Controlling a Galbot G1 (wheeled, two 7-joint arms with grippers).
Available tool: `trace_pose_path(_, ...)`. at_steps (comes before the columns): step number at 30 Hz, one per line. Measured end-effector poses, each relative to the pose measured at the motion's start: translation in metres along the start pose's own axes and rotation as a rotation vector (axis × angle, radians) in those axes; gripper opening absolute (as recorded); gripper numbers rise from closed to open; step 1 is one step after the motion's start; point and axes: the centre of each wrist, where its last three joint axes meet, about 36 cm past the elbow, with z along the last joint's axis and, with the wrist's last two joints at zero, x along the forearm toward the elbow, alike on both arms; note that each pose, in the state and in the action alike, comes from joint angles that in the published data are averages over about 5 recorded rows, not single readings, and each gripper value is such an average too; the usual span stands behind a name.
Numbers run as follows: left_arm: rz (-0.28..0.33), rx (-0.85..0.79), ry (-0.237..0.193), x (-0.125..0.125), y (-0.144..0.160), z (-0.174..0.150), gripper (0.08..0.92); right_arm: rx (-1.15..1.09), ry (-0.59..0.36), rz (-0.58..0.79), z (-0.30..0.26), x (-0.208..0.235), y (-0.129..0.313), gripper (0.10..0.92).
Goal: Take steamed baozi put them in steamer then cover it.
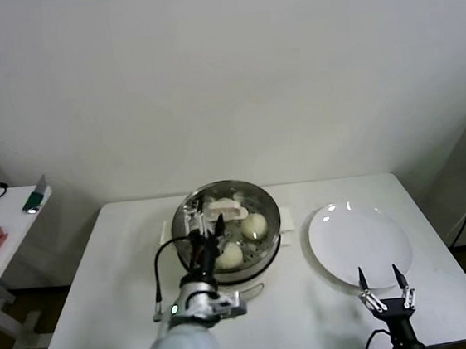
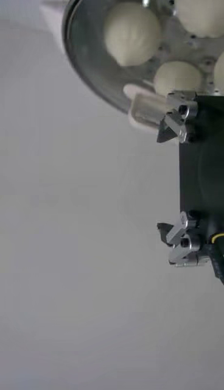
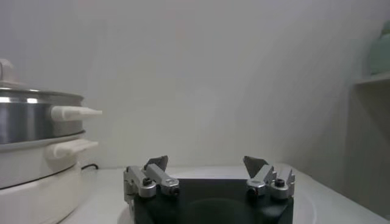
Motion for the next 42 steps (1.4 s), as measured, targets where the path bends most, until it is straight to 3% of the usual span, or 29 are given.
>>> trace_pose_path(6,-0.043,0.215,0.012,0.012,0.013,0.038,0.823,0.008,-0.002,0.005,-0.002,0.0,0.001,0.823)
trace_pose_path(12,-0.08,0.463,0.066,0.027,0.027,0.089,0.823,0.013,-0.006,0.014,-0.003,-0.001,0.0,0.823)
trace_pose_path(19,-0.082,0.75,0.119,0.052,0.026,0.145,0.823,0.015,-0.01,0.008,-0.002,-0.003,0.003,0.823)
trace_pose_path(27,-0.074,0.995,0.137,0.076,-0.001,0.185,0.823,0.017,-0.015,0.007,-0.003,-0.004,0.003,0.823)
trace_pose_path(42,-0.055,1.139,0.152,0.102,-0.074,0.214,0.823,0.015,-0.013,-0.012,-0.002,-0.004,0.002,0.823)
